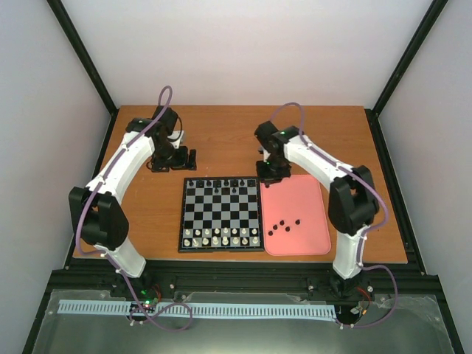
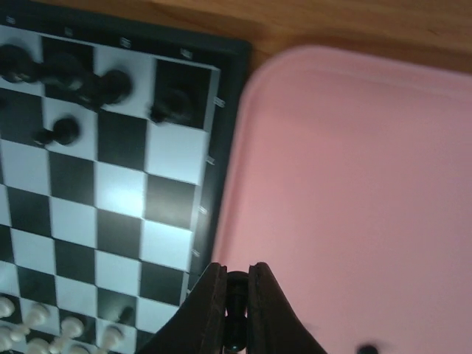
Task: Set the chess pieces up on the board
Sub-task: Place the chess piece on the chessboard, then pick up the chess piece from the storage box.
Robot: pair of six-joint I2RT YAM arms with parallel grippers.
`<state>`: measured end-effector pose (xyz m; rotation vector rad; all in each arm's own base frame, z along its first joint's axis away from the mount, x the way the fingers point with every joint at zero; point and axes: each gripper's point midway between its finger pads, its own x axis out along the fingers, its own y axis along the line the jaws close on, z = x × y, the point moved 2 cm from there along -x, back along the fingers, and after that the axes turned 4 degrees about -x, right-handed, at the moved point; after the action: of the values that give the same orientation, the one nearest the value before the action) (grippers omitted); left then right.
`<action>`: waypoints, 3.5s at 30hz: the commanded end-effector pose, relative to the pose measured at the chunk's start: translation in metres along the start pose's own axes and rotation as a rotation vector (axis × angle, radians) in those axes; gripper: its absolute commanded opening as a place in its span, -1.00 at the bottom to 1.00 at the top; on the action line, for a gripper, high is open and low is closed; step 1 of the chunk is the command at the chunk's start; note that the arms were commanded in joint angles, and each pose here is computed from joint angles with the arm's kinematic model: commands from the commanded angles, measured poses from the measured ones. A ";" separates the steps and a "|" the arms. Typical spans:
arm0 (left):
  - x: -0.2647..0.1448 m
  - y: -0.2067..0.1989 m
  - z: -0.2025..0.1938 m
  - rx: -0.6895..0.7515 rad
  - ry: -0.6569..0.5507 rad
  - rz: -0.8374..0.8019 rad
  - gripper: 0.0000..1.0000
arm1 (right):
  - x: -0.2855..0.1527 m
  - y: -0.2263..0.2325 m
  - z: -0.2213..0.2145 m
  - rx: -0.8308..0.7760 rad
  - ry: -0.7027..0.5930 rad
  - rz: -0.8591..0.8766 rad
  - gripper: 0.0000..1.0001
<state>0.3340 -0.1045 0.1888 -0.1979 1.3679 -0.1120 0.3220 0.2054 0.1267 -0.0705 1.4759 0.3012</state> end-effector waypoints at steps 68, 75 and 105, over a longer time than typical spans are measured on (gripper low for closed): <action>-0.009 -0.001 -0.001 0.009 -0.026 -0.021 1.00 | 0.022 0.054 0.017 -0.147 0.057 0.038 -0.06; -0.009 -0.004 -0.001 0.009 -0.021 -0.038 1.00 | -0.013 0.016 -0.031 -0.088 0.041 -0.046 -0.01; 0.001 -0.008 -0.002 0.008 0.011 -0.069 1.00 | 0.057 -0.074 -0.119 0.180 0.210 -0.092 -0.28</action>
<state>0.3281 -0.1130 0.1894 -0.2396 1.3822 -0.1659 0.2276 0.1169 0.0498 -0.0279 1.7040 0.0960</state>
